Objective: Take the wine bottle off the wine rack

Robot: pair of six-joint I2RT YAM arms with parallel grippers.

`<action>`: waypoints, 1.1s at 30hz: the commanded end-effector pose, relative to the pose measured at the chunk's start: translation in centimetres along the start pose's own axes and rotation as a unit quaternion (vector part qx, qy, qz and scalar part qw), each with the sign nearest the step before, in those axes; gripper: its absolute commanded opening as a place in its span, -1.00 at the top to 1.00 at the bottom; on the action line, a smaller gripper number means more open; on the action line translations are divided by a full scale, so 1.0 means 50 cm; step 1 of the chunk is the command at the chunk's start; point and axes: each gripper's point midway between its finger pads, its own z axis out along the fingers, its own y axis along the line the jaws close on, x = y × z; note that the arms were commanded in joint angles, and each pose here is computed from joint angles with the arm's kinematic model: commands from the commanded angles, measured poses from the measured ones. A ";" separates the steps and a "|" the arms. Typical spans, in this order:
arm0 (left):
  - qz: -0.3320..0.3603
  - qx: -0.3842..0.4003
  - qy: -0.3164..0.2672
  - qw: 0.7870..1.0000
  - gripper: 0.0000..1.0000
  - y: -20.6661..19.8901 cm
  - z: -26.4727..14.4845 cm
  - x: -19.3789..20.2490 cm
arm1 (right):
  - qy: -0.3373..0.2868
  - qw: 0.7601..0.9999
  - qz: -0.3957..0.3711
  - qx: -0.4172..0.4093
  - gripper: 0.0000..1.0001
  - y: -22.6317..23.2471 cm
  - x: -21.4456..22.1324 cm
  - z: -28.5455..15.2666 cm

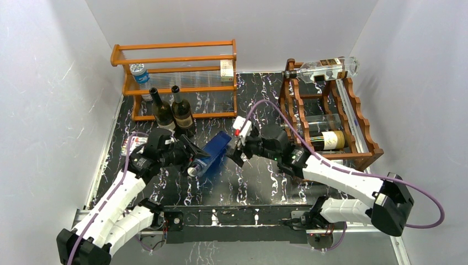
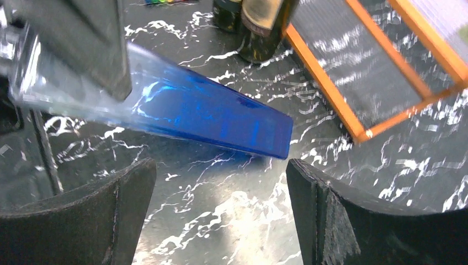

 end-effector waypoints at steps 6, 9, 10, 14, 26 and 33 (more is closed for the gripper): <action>-0.130 0.069 0.057 0.987 1.00 -0.079 -0.060 0.047 | -0.176 0.955 -0.215 -0.102 -0.96 0.096 -0.074 0.042; -0.130 0.085 0.038 0.987 1.00 -0.094 -0.077 0.039 | -0.171 0.948 -0.239 -0.122 -0.96 0.123 -0.050 0.072; -0.135 0.087 0.033 0.987 1.00 -0.095 -0.080 0.037 | -0.171 0.945 -0.246 -0.129 -0.95 0.131 -0.044 0.079; -0.145 0.090 0.028 0.985 1.00 -0.092 -0.087 0.038 | -0.172 0.941 -0.254 -0.143 -0.94 0.161 -0.028 0.106; -0.168 0.093 0.024 0.981 1.00 -0.095 -0.090 0.034 | -0.211 0.946 -0.248 -0.002 -0.87 0.137 -0.012 0.142; -0.172 0.097 0.020 0.980 1.00 -0.097 -0.090 0.031 | -0.229 0.947 -0.225 0.015 -0.59 0.139 -0.011 0.156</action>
